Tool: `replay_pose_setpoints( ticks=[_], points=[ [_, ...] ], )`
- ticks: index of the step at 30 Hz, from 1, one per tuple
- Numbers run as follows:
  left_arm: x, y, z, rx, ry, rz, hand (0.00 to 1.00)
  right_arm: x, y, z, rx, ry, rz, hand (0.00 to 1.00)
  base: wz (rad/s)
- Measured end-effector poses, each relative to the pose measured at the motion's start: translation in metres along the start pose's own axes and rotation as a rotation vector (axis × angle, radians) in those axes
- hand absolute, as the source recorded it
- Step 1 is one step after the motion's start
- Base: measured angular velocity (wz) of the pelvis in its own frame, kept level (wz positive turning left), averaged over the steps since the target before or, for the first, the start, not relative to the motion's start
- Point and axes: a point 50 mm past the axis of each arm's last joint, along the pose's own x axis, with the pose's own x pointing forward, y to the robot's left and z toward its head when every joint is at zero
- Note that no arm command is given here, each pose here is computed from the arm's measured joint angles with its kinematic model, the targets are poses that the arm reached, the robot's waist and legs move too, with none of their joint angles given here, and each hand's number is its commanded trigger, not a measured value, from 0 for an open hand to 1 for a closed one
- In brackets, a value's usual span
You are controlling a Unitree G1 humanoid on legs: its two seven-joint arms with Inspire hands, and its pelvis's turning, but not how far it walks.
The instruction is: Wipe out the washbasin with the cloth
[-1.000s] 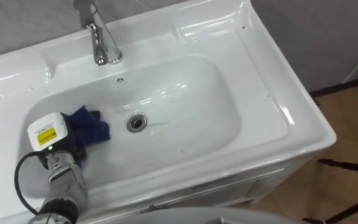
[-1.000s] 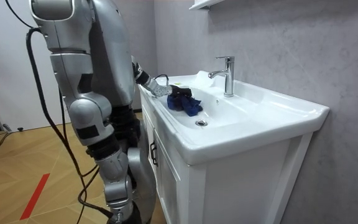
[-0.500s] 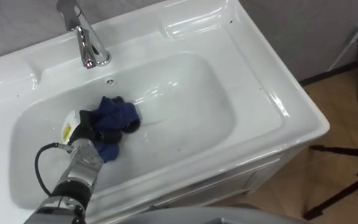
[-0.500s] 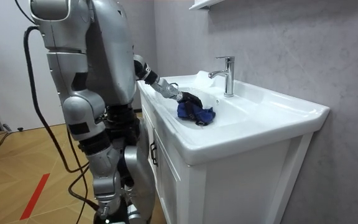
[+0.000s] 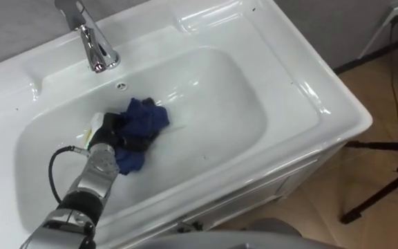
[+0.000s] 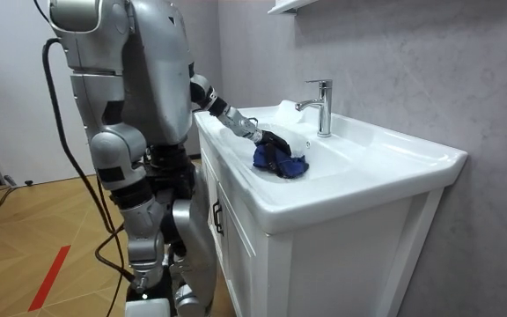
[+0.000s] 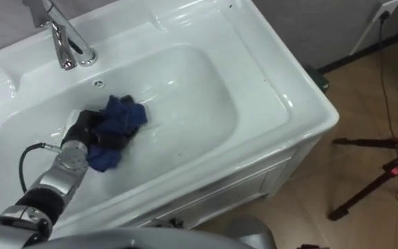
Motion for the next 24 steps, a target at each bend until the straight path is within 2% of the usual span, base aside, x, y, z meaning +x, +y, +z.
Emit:
replay_pose_setpoints(
  ticks=[5,17,24],
  points=[
    [0.002,-0.017,0.027,-0.019,-0.070,-0.125,1.00,-0.001,0.001,0.006,-0.044,-0.016,0.005,0.00,-0.15],
    [0.004,-0.028,0.064,0.035,-0.162,-0.264,1.00,-0.005,-0.008,0.034,-0.068,-0.098,0.023,0.00,0.07],
    [0.001,-0.037,0.082,0.072,-0.206,-0.322,1.00,-0.005,-0.016,0.035,-0.092,-0.102,-0.002,0.00,0.12]
  ],
)
